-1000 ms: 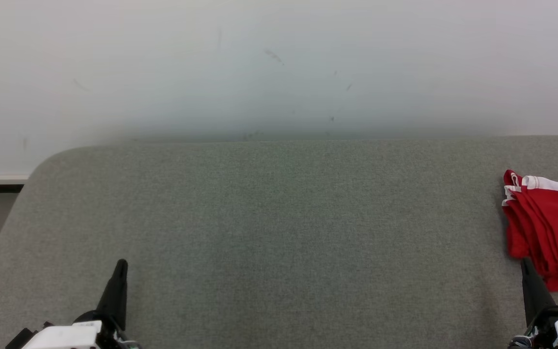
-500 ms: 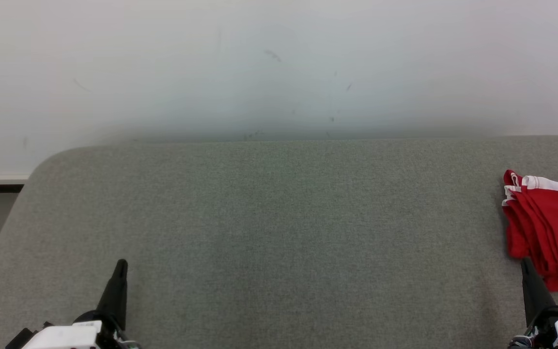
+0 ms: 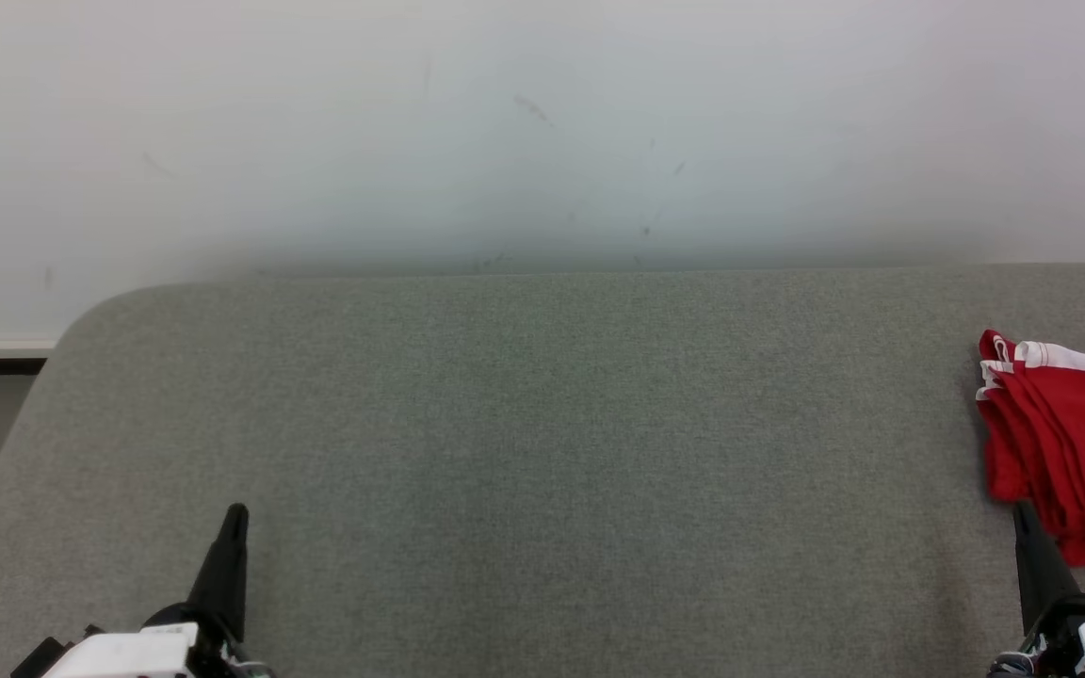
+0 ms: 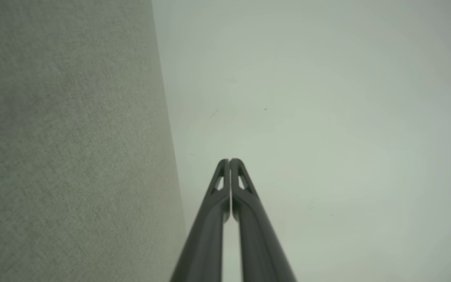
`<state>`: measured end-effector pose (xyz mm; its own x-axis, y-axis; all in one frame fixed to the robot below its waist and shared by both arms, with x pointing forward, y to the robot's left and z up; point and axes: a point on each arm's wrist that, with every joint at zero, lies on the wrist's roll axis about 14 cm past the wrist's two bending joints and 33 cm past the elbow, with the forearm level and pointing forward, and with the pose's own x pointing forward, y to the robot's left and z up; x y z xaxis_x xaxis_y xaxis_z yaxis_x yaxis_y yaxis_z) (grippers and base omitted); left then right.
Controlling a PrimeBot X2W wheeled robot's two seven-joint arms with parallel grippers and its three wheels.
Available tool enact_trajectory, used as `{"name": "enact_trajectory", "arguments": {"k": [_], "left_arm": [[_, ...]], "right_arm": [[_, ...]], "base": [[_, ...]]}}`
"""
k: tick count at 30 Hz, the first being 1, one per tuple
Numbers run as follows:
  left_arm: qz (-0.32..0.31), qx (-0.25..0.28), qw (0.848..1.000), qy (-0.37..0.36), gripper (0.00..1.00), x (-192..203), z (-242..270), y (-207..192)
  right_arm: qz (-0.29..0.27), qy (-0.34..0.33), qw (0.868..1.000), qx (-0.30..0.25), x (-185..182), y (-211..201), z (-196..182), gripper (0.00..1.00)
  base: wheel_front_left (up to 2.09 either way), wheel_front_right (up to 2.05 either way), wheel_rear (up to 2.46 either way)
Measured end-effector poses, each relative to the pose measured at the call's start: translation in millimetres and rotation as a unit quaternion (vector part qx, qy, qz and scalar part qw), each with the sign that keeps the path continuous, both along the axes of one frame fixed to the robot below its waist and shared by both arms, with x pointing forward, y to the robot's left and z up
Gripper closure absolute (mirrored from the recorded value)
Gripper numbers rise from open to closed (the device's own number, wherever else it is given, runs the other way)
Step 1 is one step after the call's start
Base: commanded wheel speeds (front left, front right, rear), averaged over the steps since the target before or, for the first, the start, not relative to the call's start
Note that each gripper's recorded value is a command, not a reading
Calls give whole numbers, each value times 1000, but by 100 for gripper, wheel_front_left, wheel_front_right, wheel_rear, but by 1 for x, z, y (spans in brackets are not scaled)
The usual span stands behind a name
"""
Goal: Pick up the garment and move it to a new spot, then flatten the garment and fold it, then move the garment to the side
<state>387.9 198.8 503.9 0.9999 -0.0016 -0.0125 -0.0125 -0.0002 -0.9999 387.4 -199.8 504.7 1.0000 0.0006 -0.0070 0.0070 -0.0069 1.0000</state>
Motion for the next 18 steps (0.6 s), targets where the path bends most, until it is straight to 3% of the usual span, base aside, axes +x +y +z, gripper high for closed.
{"name": "enact_trajectory", "arguments": {"k": [18], "left_arm": [[0, 0, 1000, 0, 100, 0, 0, 0]], "right_arm": [[0, 0, 1000, 0, 0, 0, 0, 100]], "base": [[0, 0, 0]]}}
